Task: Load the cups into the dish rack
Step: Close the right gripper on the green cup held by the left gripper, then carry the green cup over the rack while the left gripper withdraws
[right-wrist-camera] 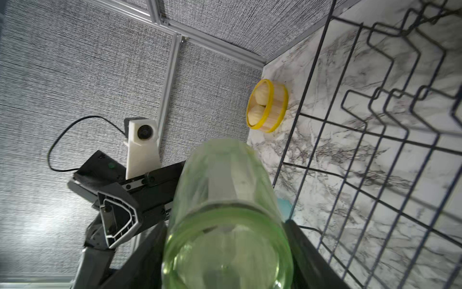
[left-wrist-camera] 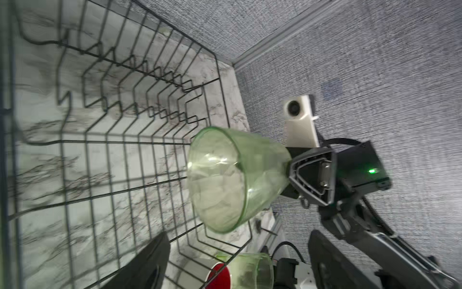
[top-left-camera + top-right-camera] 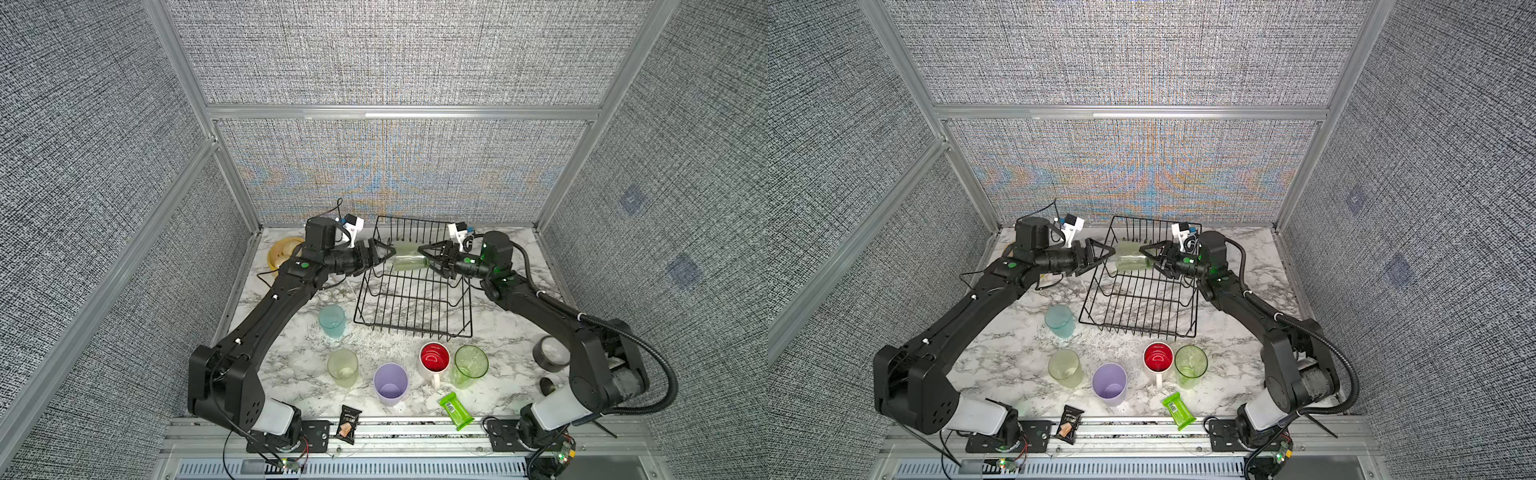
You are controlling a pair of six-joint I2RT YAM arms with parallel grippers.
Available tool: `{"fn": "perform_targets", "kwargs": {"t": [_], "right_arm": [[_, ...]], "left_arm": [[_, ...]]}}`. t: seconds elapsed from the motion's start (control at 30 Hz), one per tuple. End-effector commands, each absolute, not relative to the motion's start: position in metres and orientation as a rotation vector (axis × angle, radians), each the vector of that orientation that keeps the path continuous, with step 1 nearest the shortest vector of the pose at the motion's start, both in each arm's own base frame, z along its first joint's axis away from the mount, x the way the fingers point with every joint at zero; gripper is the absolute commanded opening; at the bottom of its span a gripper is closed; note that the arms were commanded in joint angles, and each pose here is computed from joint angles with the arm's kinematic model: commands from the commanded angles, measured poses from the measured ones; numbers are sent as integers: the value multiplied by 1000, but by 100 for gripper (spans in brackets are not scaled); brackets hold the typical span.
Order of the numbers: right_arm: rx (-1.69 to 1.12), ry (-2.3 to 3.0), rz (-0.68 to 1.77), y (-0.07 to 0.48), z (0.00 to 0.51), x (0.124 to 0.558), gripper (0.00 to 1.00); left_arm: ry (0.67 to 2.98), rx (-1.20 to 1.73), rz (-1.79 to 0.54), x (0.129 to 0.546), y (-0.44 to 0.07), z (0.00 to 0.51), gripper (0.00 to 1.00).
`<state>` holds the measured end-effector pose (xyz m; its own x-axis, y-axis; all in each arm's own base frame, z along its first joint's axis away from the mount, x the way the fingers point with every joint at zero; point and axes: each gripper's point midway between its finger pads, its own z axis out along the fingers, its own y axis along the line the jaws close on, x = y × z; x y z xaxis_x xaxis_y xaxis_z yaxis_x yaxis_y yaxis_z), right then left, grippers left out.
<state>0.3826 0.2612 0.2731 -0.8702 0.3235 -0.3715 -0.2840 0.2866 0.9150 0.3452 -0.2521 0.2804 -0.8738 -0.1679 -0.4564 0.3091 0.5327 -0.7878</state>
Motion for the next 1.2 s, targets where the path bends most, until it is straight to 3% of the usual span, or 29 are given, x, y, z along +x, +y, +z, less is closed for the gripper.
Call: {"fn": "perform_targets", "kwargs": {"t": [0.0, 0.4, 0.7, 0.9, 1.17], "right_arm": [[-41, 2254, 1346, 249, 234, 378, 55], [-397, 2503, 561, 241, 207, 380, 55], [-407, 2627, 60, 183, 185, 383, 54], [-373, 2697, -15, 160, 166, 379, 54], [-343, 2699, 56, 172, 153, 394, 57]], "left_arm": [[2454, 72, -988, 336, -215, 242, 89], [2557, -154, -233, 307, -102, 211, 96], [2537, -242, -20, 286, -64, 199, 100], [2560, -258, 22, 281, -58, 195, 100], [2574, -315, 78, 277, -49, 177, 97]]}}
